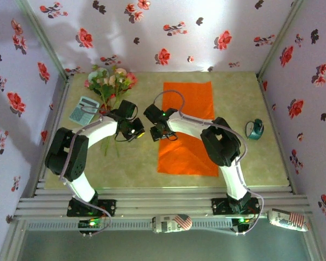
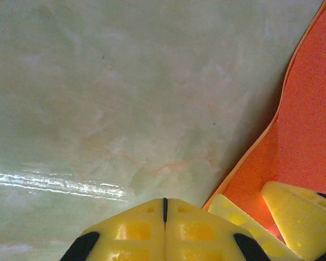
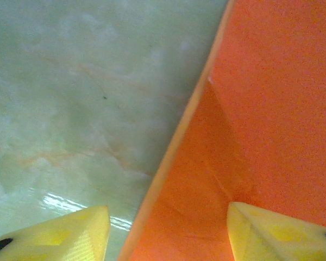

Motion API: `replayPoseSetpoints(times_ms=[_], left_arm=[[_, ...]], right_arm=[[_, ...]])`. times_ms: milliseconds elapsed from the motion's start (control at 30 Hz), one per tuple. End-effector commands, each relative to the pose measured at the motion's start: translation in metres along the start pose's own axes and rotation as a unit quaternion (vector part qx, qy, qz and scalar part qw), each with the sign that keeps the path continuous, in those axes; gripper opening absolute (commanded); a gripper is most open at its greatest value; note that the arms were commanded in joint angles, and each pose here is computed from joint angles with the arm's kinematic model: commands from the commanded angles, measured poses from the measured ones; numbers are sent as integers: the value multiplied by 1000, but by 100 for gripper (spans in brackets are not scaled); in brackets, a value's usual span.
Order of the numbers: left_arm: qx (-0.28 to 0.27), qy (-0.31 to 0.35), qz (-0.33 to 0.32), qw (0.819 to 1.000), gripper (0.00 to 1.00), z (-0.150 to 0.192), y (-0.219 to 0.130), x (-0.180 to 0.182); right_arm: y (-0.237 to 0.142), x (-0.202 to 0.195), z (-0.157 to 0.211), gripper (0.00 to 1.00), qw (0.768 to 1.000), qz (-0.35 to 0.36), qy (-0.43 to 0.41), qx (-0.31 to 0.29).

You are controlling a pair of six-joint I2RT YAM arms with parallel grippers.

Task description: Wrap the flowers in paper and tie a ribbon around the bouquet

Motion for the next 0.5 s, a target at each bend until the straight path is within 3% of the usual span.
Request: replayPoseSetpoints(times_ms=[0,233,467], left_arm=[[8,-15,-1,1000,0,4,-10,6],[8,-3,-5,1000,0,5,-23,11],[9,-13,-8,1000,0,4,-26,22]], right_arm=[[-8,-5,12,57,999,30,-8,11],[-52,9,28,57,998,3,-57,-4],[-46,44,94,54,986,-53,-152,53]])
Point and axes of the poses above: each hand's point on the last joint's axis, 136 mm out from that joint toward the fingers, its own y axis out along the fingers, its own x axis along the line the jaws close on, z = x × y, the point moved 3 cm from there along -y, back along the fingers, and after that the axes turned 2 degrees about -y, right-handed, at the moved point
